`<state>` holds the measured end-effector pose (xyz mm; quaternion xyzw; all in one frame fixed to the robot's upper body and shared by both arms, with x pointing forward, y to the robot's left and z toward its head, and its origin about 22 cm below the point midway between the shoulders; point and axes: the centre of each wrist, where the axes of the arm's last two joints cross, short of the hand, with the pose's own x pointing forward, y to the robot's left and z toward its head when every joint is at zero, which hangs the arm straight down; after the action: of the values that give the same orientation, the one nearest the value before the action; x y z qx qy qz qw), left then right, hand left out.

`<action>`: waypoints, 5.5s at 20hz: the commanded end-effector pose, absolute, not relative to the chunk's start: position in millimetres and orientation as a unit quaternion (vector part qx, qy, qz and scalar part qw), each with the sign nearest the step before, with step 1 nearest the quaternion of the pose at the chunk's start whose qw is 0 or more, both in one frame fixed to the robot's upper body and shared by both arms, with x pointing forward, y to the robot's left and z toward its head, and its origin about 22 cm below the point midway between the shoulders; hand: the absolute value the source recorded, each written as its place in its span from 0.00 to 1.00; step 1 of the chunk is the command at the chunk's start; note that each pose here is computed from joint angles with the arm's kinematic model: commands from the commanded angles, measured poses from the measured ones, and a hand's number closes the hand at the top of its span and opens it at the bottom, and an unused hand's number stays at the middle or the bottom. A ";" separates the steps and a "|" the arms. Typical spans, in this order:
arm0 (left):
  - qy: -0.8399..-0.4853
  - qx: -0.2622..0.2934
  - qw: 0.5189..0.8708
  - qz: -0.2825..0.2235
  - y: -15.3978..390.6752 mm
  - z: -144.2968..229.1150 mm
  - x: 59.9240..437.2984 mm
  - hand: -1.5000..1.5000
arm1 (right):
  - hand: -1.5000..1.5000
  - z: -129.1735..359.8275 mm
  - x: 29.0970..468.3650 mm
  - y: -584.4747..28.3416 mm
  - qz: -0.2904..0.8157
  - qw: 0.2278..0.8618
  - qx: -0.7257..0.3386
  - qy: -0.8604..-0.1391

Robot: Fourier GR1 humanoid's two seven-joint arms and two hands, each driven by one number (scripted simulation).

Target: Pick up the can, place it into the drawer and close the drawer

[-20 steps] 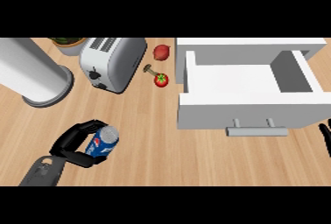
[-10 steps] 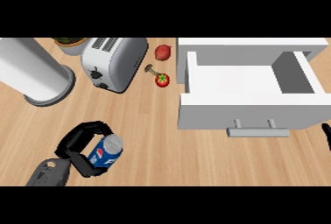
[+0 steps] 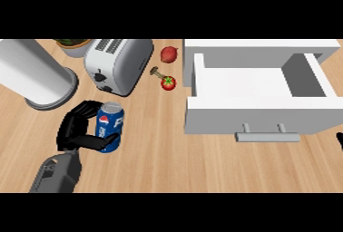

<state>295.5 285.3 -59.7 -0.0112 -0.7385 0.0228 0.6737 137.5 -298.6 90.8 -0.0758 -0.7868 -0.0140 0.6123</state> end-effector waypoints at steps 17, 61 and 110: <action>-0.775 -0.029 0.630 -0.039 136.9 93.3 330.5 1.00 | 0.00 87.0 145.1 -312.2 -0.019 0.598 -0.083 -0.797; -0.763 0.043 0.635 -0.113 -20.8 222.7 422.8 1.00 | 0.00 105.1 173.8 -304.9 -0.002 0.607 -0.076 -0.791; -0.773 0.103 0.625 -0.035 -6.8 157.0 422.9 0.00 | 0.00 145.5 182.2 -283.2 0.187 0.484 -0.183 -0.835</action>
<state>426.6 -8.0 166.6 0.1138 -0.7717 -0.0442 0.6242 180.1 -288.2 143.8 -0.1678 -0.8322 0.1523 0.5060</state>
